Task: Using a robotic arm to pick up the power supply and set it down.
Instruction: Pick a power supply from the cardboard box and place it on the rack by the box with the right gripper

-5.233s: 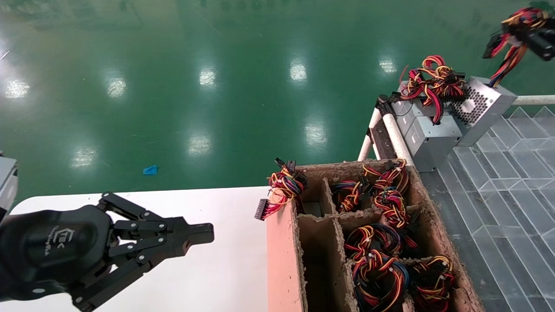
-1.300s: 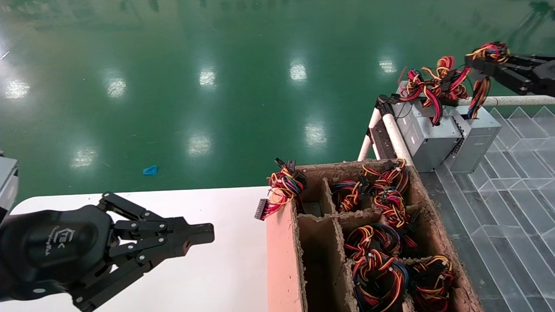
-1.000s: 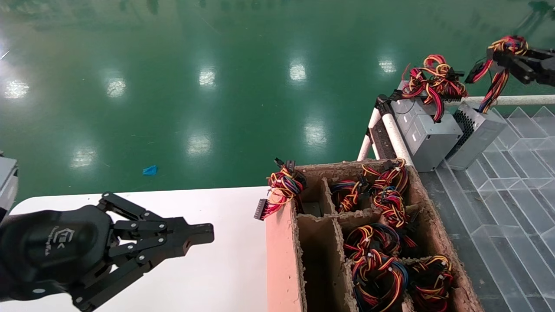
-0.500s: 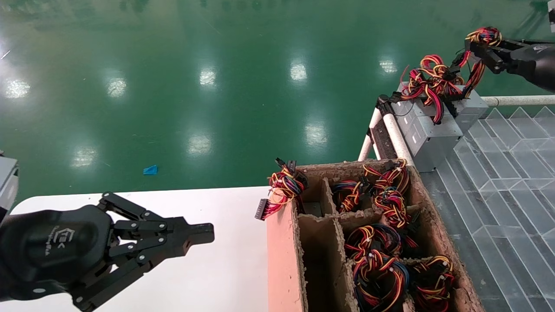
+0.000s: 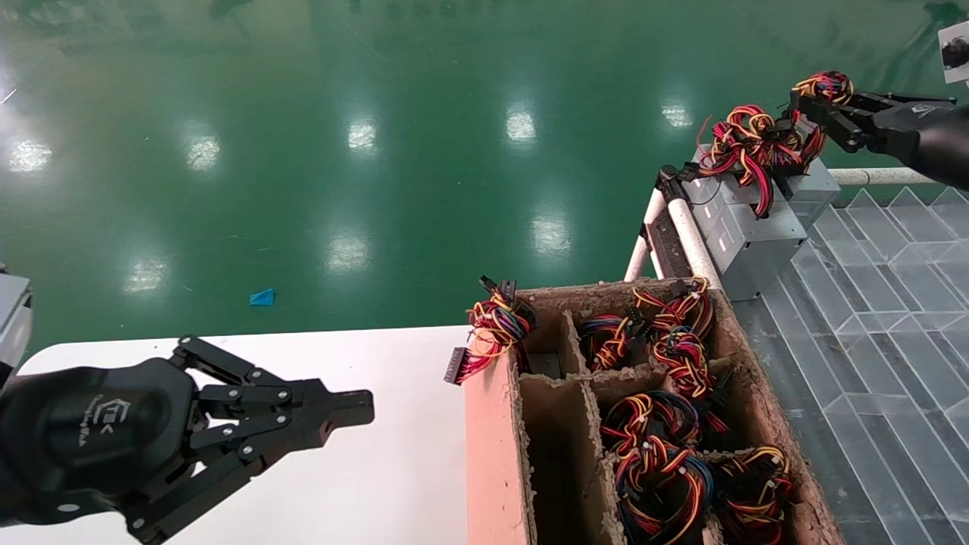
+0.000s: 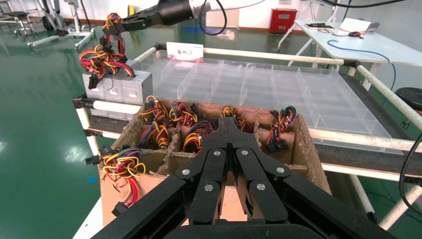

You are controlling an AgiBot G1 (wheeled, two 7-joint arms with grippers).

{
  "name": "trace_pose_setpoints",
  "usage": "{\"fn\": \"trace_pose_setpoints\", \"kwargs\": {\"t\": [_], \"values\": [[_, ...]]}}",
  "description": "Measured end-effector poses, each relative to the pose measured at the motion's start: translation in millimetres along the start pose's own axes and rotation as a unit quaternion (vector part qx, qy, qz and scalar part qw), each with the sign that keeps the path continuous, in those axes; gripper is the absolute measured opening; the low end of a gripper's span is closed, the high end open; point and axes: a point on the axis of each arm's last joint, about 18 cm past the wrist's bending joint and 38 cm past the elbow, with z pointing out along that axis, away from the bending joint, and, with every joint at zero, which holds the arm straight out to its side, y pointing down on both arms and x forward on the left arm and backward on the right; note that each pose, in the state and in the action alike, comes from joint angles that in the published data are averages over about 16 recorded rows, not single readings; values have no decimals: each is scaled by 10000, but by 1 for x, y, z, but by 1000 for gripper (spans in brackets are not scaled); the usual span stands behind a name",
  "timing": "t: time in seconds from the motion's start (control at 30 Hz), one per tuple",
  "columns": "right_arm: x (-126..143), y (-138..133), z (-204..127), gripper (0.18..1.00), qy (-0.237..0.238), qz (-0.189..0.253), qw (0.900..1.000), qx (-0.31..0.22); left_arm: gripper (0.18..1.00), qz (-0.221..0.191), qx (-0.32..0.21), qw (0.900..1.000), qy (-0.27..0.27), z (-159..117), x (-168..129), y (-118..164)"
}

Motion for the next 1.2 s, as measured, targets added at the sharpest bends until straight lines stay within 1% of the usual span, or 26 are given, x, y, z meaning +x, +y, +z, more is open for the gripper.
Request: {"fn": "trace_pose_setpoints", "kwargs": {"t": [0.17, 0.37, 0.57, 0.9, 1.1, 1.2], "values": [[2, -5, -1, 329, 5, -47, 10000, 9, 191, 0, 0, 10000, 0, 0, 0, 0], [5, -12, -2, 392, 34, -113, 9999, 29, 191, 0, 0, 10000, 0, 0, 0, 0], [5, -26, -1, 487, -5, -275, 9995, 136, 191, 0, 0, 10000, 0, 0, 0, 0], [-8, -56, -2, 710, -369, -837, 9945, 504, 191, -1, 0, 10000, -1, 0, 0, 0], [-21, -62, -5, 833, -679, -1027, 9898, 721, 191, -1, 1, 10000, -2, 0, 0, 0], [-28, -61, -7, 873, -839, -1038, 9877, 811, 191, -1, 1, 10000, -2, 0, 0, 0]]}}
